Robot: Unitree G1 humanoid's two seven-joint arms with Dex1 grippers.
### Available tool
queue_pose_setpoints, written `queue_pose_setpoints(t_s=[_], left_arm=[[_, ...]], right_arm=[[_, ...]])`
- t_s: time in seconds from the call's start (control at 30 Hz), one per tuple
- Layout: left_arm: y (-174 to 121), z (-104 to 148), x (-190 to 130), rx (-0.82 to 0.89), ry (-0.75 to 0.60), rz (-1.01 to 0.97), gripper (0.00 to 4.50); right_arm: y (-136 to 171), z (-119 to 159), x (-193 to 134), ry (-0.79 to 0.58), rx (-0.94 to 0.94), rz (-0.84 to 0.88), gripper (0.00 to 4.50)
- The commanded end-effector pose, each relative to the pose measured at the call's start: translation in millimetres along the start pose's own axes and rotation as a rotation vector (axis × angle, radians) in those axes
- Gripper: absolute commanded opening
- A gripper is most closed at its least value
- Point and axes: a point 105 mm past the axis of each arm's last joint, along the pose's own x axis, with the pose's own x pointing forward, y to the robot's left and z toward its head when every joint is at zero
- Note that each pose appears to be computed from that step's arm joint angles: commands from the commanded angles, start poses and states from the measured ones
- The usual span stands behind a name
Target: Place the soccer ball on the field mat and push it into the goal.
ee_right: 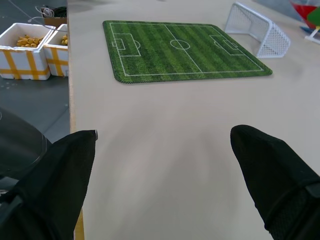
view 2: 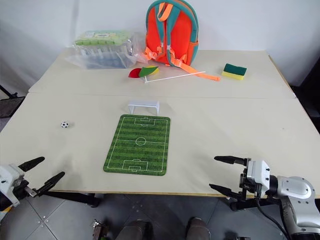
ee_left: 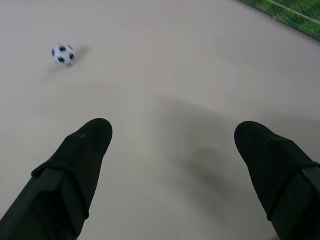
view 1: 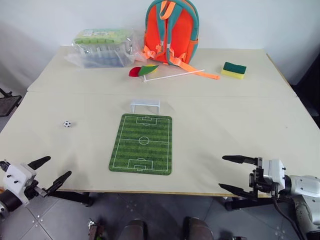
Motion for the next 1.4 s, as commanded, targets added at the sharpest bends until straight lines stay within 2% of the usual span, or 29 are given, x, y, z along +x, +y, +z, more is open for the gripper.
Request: queue_pose_setpoints(t_s=[0.03, 0.13, 0.2, 0.3, 0.4, 0.5, 0.63, 0.73, 0.9, 0.97, 1.1, 1.27, 1.4], left_arm=[[9.9, 6.7, -10.1, -0.047, -0.046, 0.106, 4.48], [13.0, 1.2, -22.1, -0.151, -0.069, 0.181, 4.48], [13.1, -10.3, -43.2, -0.29, -0.111, 0.296, 4.48], [15.4, -30.0, -73.8, -0.396, -0.138, 0.499, 4.48], [15.4, -44.1, -92.4, -0.451, -0.145, 0.648, 4.48], [11.8, -47.6, -94.8, -0.491, -0.181, 0.717, 4.48], [10.9, -16.5, -52.0, -0.455, -0.26, 0.594, 4.48], [23.4, 0.9, -26.9, -0.43, -0.256, 0.579, 4.48], [45.5, 29.1, 42.5, -0.38, -0.18, 0.486, 4.48], [55.1, 33.1, 66.5, -0.341, -0.126, 0.472, 4.48], [76.6, 41.9, 98.2, -0.362, -0.123, 0.475, 4.48], [79.4, 41.0, 129.6, -0.336, -0.07, 0.448, 4.48], [73.7, 40.7, 142.6, -0.342, -0.066, 0.41, 4.48]], right_arm=[[-2.3, 10.3, 6.4, -0.081, -0.031, -0.016, 4.5], [-2.4, 17.5, 15.0, -0.154, -0.032, -0.024, 4.5], [-9.3, 30.9, 26.6, -0.26, -0.025, -0.074, 4.5], [-18.4, 49.3, 41.9, -0.368, -0.018, -0.114, 4.5], [-24.3, 62.1, 51.5, -0.427, -0.007, -0.123, 4.5], [-25.7, 67.6, 58.2, -0.447, 0.028, -0.082, 4.5], [-35.4, 68.8, 65.5, -0.433, 0.012, -0.082, 4.5], [-38.3, 66.3, 65.7, -0.418, 0.003, -0.086, 4.5], [-41.1, 54.5, 65.3, -0.394, -0.002, -0.104, 4.5], [-40.0, 50.0, 65.5, -0.388, 0.006, -0.105, 4.5], [-37.3, 45.5, 64.9, -0.383, 0.018, -0.109, 4.5], [-31.8, 40.9, 64.8, -0.378, 0.04, -0.121, 4.5], [-29.2, 39.7, 63.9, -0.379, 0.047, -0.146, 4.5]])
